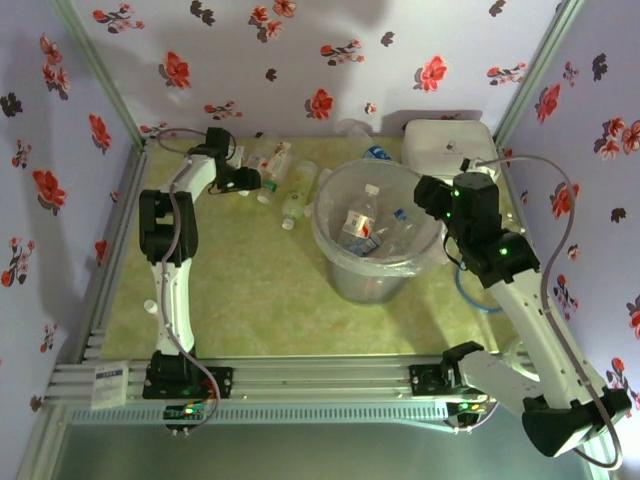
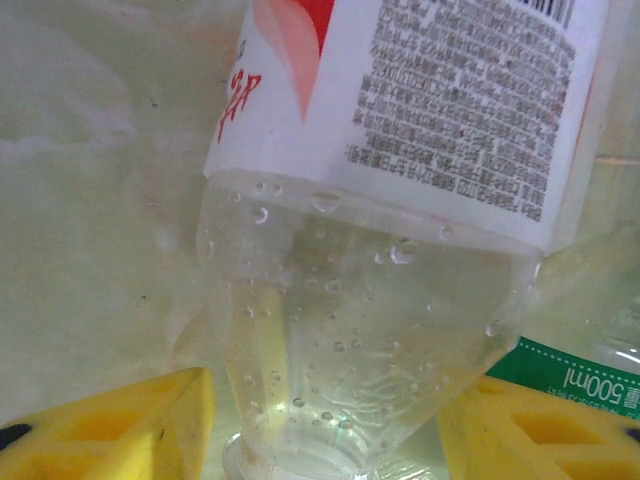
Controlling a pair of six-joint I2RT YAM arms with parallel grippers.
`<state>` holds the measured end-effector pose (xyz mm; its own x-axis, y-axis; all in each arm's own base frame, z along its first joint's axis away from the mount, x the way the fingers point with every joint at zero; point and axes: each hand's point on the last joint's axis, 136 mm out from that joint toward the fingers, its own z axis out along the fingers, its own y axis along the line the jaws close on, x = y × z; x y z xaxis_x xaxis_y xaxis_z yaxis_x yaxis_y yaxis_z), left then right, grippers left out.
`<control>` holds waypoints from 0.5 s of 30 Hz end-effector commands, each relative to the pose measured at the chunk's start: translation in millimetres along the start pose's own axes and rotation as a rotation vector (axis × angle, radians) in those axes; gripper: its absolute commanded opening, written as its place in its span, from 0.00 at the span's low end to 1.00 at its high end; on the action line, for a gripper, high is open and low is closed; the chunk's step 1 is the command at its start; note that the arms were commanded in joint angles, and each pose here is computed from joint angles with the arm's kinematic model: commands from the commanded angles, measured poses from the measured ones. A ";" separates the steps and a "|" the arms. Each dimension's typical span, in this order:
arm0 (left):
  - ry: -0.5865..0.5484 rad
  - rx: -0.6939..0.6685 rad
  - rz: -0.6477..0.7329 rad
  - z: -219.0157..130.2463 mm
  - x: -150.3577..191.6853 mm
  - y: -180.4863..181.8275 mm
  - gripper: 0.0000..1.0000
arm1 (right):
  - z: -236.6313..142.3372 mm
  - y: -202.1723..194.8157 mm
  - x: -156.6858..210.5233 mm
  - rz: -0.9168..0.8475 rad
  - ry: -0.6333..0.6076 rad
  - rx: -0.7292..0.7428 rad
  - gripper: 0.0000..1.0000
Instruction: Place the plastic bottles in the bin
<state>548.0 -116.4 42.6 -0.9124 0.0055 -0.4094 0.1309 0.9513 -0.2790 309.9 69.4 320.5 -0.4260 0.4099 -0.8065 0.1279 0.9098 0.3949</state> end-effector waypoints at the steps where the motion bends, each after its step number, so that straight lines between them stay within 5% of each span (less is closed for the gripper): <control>1: -0.011 -0.014 0.019 -13.2 -5.0 -4.3 0.58 | -5.7 -9.3 -0.5 -0.001 -0.011 0.022 0.70; 9: -0.079 -0.025 0.038 -51.1 -10.5 -10.9 0.41 | -6.6 -6.3 -1.7 -0.010 -0.010 0.005 0.68; 15: -0.118 -0.030 0.031 -70.2 0.9 -12.5 0.37 | -6.6 -0.8 -4.6 0.002 -0.014 -0.019 0.66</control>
<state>522.1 -107.3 86.0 -0.8846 0.0005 -0.4664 0.1323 0.9592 -0.2499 305.7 65.3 320.7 -0.4251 0.4114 -0.8063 0.1322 0.9094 0.3943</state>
